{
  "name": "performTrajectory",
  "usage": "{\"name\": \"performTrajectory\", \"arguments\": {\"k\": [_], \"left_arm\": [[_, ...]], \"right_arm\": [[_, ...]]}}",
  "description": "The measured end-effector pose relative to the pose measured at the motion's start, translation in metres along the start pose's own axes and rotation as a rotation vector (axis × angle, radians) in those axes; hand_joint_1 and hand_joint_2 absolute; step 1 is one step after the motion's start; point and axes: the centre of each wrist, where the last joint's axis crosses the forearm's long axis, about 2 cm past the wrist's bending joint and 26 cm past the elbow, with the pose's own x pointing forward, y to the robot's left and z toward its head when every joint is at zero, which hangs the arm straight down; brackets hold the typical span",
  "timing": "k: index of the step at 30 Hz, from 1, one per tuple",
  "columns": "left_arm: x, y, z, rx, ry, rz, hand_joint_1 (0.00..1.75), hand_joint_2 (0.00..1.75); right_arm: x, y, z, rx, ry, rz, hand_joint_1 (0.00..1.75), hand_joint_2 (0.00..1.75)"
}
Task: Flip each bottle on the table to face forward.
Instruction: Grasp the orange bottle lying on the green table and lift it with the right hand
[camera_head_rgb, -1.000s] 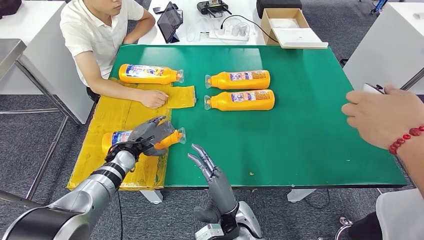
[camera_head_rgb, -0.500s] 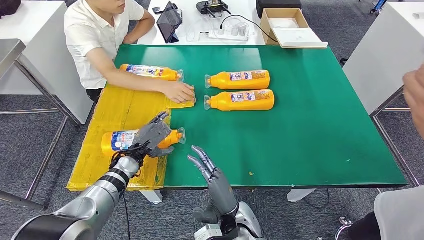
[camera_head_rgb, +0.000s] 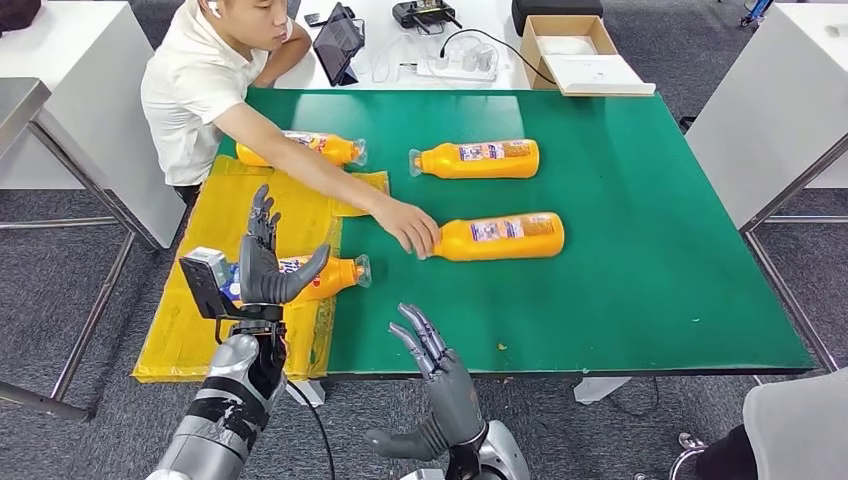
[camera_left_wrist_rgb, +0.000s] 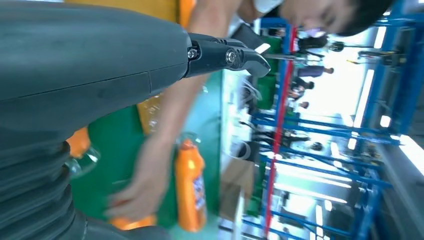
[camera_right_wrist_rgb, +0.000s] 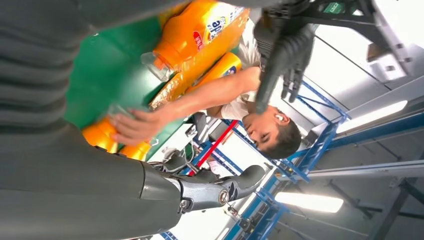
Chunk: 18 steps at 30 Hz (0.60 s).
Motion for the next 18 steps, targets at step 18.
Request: {"name": "performTrajectory", "arguments": {"k": [18], "left_arm": [[0.032, 0.005, 0.043, 0.079, -0.117, 0.195, 0.0, 1.75]], "right_arm": [[-0.032, -0.052, 0.025, 0.04, 0.174, 0.353, 0.0, 1.75]]}}
